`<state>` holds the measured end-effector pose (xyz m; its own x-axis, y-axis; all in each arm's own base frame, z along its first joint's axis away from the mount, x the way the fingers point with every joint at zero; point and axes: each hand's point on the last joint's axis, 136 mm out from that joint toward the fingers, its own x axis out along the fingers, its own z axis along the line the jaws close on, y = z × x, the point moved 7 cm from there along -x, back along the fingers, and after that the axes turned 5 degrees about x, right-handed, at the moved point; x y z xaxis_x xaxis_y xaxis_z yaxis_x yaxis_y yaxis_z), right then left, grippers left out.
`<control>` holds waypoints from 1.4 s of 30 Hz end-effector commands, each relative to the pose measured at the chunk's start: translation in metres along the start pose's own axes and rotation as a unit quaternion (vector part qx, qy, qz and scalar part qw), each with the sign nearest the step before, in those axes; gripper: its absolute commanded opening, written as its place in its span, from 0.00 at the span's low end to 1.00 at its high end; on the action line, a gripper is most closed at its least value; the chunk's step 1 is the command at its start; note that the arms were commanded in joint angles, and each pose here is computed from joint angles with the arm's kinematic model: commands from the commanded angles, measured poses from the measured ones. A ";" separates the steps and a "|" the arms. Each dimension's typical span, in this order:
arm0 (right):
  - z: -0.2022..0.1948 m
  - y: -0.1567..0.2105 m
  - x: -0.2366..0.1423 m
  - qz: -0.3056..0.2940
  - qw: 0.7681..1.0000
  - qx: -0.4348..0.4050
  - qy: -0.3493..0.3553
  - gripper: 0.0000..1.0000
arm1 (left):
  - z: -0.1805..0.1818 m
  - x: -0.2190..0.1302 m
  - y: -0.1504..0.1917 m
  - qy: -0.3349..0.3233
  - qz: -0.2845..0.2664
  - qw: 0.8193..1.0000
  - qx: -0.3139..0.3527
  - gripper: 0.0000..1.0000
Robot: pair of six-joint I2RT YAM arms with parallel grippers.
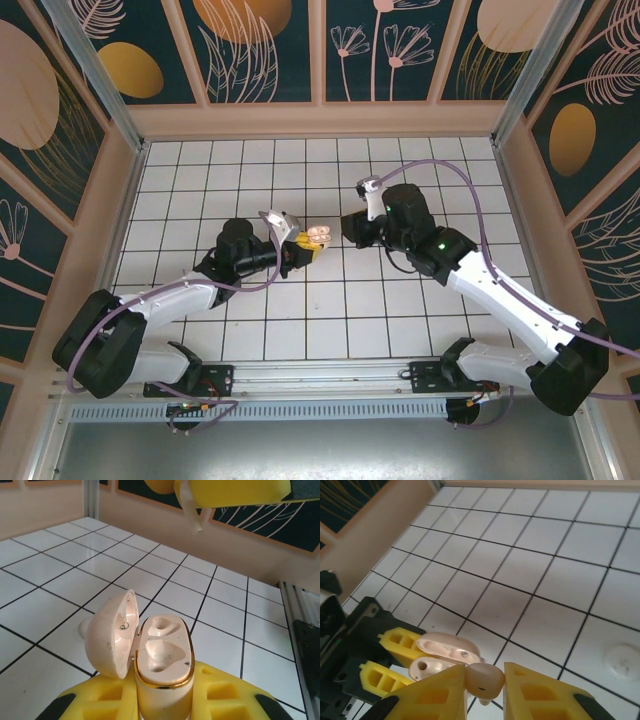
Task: Insert the wireless bluetooth earbuds into the charging case
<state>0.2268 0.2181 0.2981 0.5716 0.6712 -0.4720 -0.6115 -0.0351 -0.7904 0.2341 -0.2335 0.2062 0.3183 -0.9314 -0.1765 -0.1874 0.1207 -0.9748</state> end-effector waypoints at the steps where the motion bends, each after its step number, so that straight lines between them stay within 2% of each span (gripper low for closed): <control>1: 0.012 -0.002 0.004 -0.017 0.999 -0.035 -0.034 0.22 | -0.003 0.002 -0.025 0.023 -0.045 0.999 0.021 0.19; 20: 0.017 0.009 0.014 0.005 0.997 -0.046 -0.065 0.22 | -0.006 -0.003 -0.047 0.022 -0.084 0.995 0.038 0.20; 35: 0.016 0.013 0.015 0.012 0.997 -0.048 -0.061 0.22 | -0.010 -0.009 -0.057 0.021 -0.103 0.993 0.050 0.20; 42: 0.019 0.005 0.011 -0.002 0.996 -0.056 -0.064 0.22 | -0.014 -0.013 -0.055 0.020 -0.111 0.990 0.086 0.20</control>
<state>0.2218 0.2381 0.2978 0.5020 0.7598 -0.4131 -0.5565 -0.0819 -0.8268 0.2333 -0.2349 0.2355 0.3136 -0.9471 -0.0682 -0.1118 0.0345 -0.9931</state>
